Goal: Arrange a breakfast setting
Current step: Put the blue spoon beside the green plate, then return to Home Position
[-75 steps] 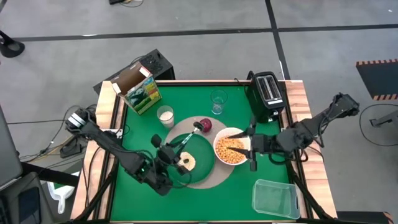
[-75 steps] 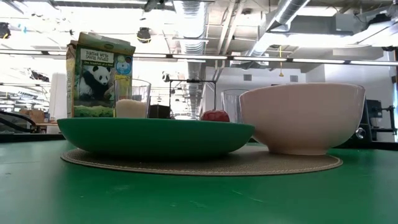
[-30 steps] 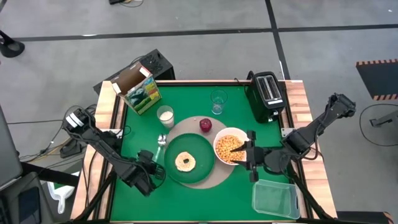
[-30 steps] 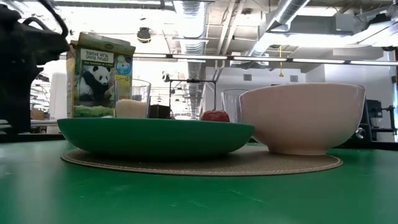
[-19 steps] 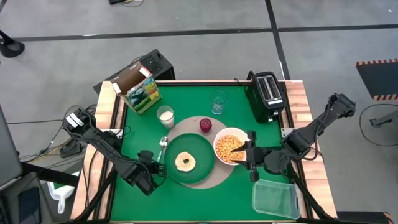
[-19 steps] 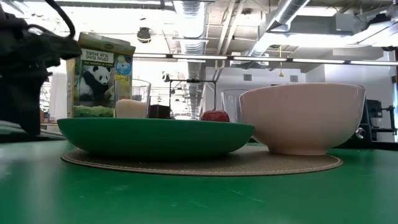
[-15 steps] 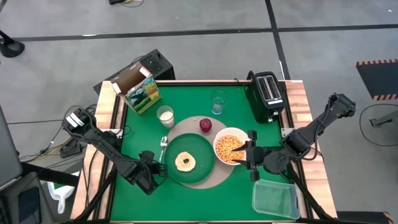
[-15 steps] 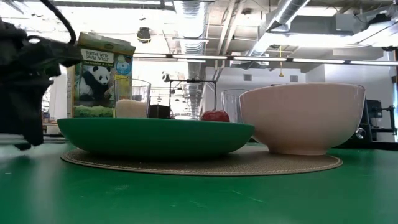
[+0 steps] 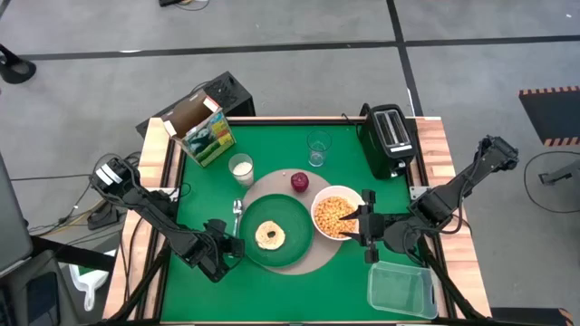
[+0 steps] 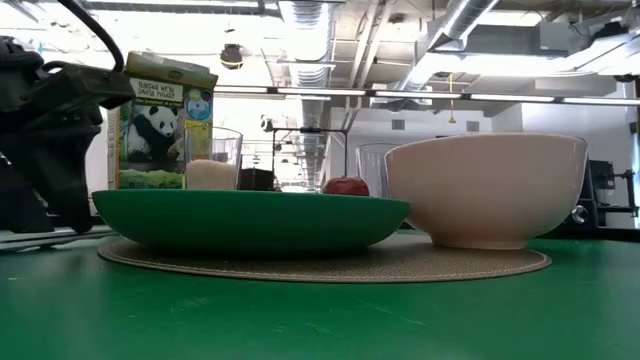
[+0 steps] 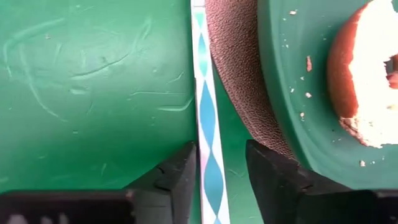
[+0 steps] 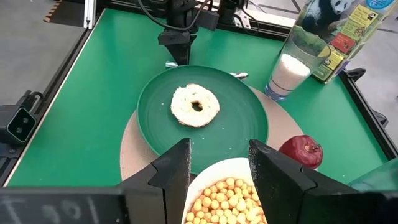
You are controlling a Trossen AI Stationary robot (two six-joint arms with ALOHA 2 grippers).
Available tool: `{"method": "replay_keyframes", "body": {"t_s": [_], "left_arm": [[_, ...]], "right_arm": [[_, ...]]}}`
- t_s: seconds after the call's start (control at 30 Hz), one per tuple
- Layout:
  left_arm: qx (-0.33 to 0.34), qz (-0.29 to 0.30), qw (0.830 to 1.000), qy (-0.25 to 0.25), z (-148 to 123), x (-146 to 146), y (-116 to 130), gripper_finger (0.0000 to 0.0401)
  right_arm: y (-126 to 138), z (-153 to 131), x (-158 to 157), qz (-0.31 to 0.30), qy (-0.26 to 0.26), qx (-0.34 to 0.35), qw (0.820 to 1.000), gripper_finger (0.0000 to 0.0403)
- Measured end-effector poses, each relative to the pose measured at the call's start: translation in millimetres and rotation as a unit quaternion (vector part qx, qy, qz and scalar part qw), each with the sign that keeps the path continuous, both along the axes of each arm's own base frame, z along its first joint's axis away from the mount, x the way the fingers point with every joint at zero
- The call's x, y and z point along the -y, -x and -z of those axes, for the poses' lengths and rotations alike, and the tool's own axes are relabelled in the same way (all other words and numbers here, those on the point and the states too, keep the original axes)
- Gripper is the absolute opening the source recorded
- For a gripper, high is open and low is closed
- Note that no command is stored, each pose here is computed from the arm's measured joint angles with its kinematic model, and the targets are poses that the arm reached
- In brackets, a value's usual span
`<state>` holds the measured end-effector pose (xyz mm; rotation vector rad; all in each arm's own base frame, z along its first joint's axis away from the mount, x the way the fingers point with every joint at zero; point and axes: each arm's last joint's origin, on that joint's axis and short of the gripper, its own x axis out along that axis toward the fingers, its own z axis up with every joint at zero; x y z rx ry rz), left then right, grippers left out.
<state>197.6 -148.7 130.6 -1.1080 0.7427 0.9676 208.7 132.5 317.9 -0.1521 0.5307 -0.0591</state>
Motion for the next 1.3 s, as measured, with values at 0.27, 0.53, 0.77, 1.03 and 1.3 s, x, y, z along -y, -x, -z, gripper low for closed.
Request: {"method": "replay_keyframes", "body": {"t_s": [0.27, 0.53, 0.77, 1.03, 1.3], "left_arm": [[0.006, 0.013, 1.0, -0.001, -0.5, 1.1, -1.7, 0.0171], [0.017, 0.046, 0.999, 0.007, -1.7, 4.7, -6.0, 0.017], [0.011, 0.057, 0.998, 0.011, -2.6, 6.0, -6.3, 0.017], [-0.006, 0.111, 0.994, 0.017, -22.1, 4.8, 6.6, 0.0169], [0.067, 0.269, 0.96, -0.025, -70.2, -2.6, 20.0, 0.0169]], "right_arm": [[-0.1, 0.0, 0.1, 0.0, 0.0, 0.0, 1.0, 0.0189], [-0.1, 0.0, 0.1, 0.0, 0.0, 0.0, 1.0, 0.0189], [-0.3, 0.0, 0.5, 0.0, 0.002, 0.0, 1.0, 0.0189], [-0.3, 0.0, 0.5, -0.001, 0.004, 0.0, 1.0, 0.0189], [-0.6, 0.1, 1.1, -0.002, 0.009, -0.001, 1.0, 0.0189]]}}
